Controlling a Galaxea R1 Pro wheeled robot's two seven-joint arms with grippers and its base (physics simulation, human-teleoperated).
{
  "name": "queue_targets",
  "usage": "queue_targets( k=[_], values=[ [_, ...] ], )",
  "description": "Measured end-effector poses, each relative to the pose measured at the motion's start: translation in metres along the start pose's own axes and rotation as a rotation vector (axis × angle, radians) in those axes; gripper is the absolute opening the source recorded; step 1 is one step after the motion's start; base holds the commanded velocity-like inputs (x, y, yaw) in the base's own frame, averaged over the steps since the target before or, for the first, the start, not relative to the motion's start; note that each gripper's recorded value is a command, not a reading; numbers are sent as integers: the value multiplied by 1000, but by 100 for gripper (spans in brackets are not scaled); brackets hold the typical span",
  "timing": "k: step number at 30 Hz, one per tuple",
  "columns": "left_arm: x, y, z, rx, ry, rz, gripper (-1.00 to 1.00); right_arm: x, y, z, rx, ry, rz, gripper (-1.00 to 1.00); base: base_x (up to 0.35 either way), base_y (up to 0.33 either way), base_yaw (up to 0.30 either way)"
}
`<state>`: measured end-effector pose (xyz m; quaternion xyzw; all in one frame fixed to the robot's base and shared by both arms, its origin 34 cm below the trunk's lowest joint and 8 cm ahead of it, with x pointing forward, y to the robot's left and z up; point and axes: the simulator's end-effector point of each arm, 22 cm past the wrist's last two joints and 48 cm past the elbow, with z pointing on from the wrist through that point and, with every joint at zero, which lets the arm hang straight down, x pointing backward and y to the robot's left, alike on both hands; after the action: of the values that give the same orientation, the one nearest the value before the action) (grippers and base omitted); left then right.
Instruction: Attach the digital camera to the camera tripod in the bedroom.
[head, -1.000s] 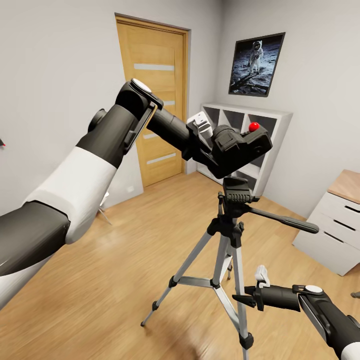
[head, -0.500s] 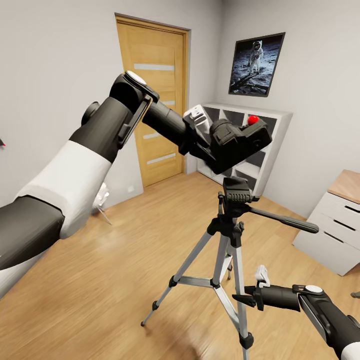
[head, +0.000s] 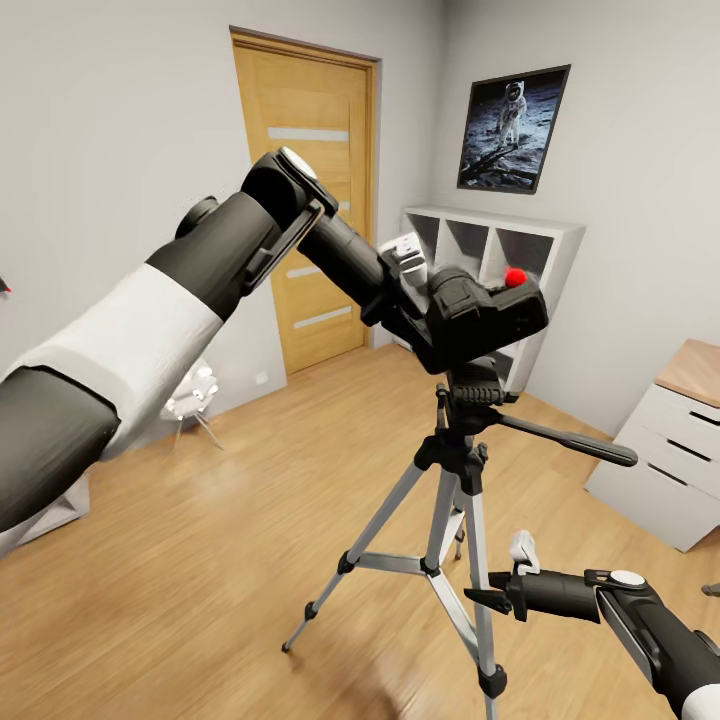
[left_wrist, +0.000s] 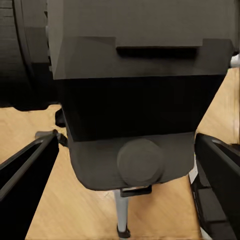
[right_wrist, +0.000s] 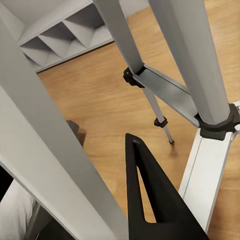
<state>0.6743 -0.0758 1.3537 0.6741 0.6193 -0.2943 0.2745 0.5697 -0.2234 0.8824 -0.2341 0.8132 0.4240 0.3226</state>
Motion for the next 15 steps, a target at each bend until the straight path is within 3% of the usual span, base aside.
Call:
queue_targets(
  k=[6,15],
  values=[
    [-4,-5,-5,26,1,1,-100,0,-1,0,4,-2,1,-100,0,0,0],
    [1,-1,-15,8,27,-4,-100,-1,-1,1,6,-4,-1,-100,0,0,0]
  ],
)
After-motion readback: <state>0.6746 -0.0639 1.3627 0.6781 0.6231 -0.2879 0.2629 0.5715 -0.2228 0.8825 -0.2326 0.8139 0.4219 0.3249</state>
